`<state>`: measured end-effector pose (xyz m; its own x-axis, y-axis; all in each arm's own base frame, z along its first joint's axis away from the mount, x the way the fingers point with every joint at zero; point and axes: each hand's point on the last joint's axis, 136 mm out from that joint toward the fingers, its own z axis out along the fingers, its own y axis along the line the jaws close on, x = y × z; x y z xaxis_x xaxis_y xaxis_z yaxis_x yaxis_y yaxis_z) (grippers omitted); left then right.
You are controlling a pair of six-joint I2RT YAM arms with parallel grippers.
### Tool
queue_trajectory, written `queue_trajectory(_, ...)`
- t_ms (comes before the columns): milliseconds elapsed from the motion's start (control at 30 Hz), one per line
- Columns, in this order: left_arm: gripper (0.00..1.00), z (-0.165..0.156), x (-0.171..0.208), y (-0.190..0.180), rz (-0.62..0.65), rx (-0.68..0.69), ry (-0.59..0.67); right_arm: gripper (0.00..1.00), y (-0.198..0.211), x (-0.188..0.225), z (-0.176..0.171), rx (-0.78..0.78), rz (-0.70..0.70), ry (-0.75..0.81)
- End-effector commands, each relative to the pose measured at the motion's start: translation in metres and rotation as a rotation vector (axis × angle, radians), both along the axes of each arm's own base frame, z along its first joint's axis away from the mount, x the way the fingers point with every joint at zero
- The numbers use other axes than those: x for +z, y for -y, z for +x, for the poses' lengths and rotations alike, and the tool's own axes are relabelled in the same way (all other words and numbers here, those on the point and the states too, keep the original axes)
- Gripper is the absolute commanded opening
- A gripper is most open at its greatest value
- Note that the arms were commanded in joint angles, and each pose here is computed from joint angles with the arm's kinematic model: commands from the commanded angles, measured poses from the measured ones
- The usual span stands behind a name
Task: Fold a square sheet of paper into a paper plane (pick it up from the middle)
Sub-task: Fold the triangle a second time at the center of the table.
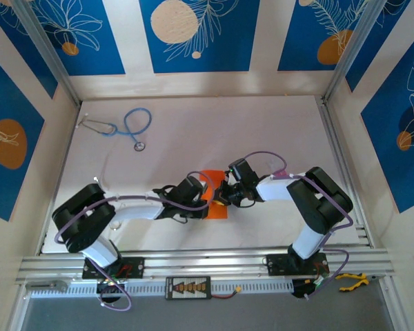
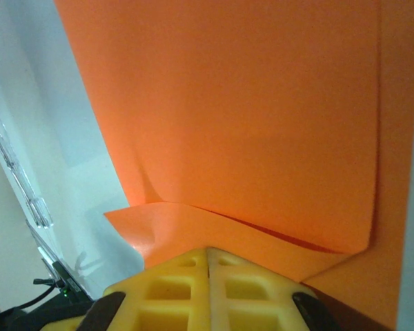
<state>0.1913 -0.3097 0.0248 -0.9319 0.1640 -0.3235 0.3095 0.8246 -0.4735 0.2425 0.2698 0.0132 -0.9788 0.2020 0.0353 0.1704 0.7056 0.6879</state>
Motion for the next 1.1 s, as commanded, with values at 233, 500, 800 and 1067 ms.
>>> queue_trajectory(233, 0.08, -0.02, -0.021, -0.044, 0.095, 0.073, -0.031, 0.0, 0.037, -0.037, -0.025, -0.046, -0.159, -0.138)
queue_trajectory(500, 0.07, -0.009, 0.017, -0.027, -0.022, 0.073, 0.034, 0.0, 0.037, -0.034, -0.023, -0.053, -0.149, -0.133)
queue_trajectory(800, 0.04, 0.014, 0.025, 0.01, -0.015, -0.003, 0.066, 0.0, 0.034, -0.03, -0.021, -0.052, -0.135, -0.127)
queue_trajectory(1067, 0.0, -0.002, -0.032, -0.013, 0.108, 0.041, -0.057, 0.0, 0.024, -0.013, -0.014, -0.018, -0.081, -0.085)
